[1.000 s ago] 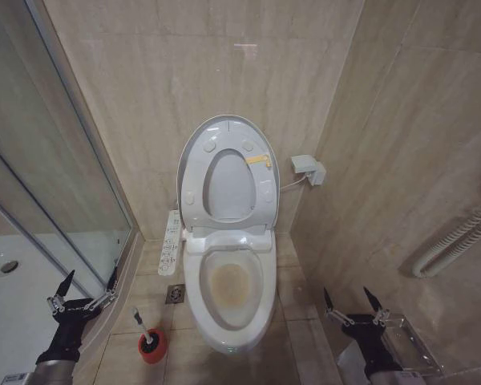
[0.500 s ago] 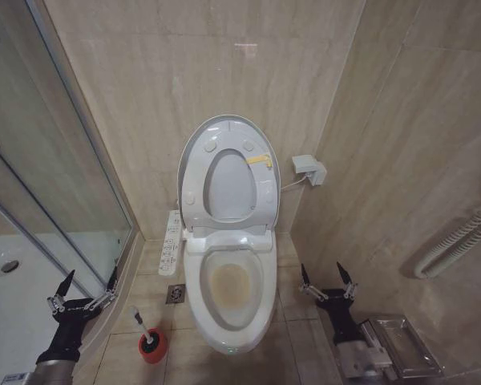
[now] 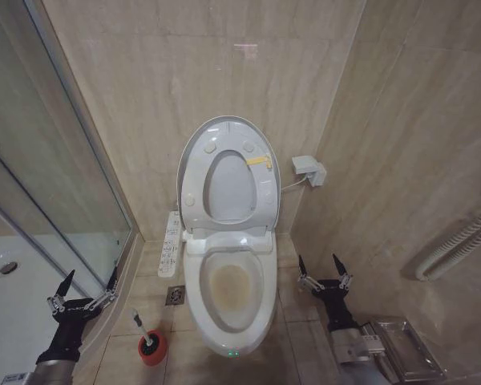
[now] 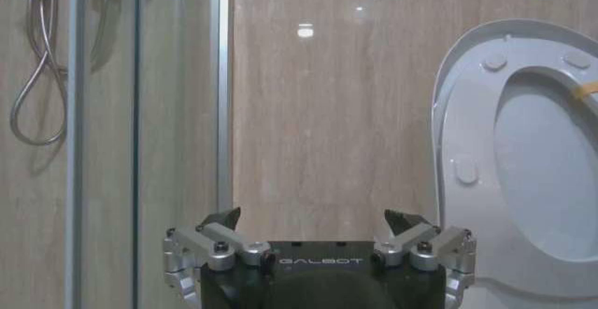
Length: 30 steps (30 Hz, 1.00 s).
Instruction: Open the toilet lid, clean the toilet bowl with a toilet brush, close the toilet lid, and flush.
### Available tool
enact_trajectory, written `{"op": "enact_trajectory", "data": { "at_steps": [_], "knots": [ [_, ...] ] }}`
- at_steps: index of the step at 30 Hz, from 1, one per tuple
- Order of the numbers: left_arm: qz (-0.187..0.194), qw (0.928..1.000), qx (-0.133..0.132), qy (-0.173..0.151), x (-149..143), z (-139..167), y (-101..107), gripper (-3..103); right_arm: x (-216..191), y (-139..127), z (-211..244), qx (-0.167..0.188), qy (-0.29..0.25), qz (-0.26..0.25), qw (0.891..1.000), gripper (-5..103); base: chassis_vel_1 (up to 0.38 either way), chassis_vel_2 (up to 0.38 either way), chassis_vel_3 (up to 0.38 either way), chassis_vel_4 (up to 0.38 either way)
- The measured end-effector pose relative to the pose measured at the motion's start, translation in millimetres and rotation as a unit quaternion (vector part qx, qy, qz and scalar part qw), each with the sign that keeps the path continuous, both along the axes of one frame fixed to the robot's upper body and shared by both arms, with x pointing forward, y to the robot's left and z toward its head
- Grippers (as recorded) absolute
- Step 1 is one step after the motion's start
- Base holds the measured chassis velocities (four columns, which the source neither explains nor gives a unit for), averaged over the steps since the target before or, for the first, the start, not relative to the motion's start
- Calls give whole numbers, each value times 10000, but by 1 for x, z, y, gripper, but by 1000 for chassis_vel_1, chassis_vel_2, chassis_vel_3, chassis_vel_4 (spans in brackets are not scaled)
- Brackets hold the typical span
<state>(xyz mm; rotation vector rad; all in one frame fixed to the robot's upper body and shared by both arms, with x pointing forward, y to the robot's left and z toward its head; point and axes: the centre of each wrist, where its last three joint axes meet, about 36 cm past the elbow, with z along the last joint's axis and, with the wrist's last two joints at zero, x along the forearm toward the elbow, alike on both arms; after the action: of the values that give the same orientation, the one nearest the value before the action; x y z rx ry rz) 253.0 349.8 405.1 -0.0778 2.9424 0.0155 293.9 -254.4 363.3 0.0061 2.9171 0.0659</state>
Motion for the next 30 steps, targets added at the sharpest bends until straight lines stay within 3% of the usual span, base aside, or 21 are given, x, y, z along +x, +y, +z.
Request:
{"op": "enact_trajectory", "data": {
  "at_steps": [18,30],
  "knots": [
    [1,10000,-1,0,0,0,0,100,20,-7,-2,-121,-243,-333,9991,100,-41,44,45,-48],
    [0,10000,0,-1,0,0,0,100,100,-6,4,-89,-285,-738,9968,100,-5,8,14,-8]
  ]
}}
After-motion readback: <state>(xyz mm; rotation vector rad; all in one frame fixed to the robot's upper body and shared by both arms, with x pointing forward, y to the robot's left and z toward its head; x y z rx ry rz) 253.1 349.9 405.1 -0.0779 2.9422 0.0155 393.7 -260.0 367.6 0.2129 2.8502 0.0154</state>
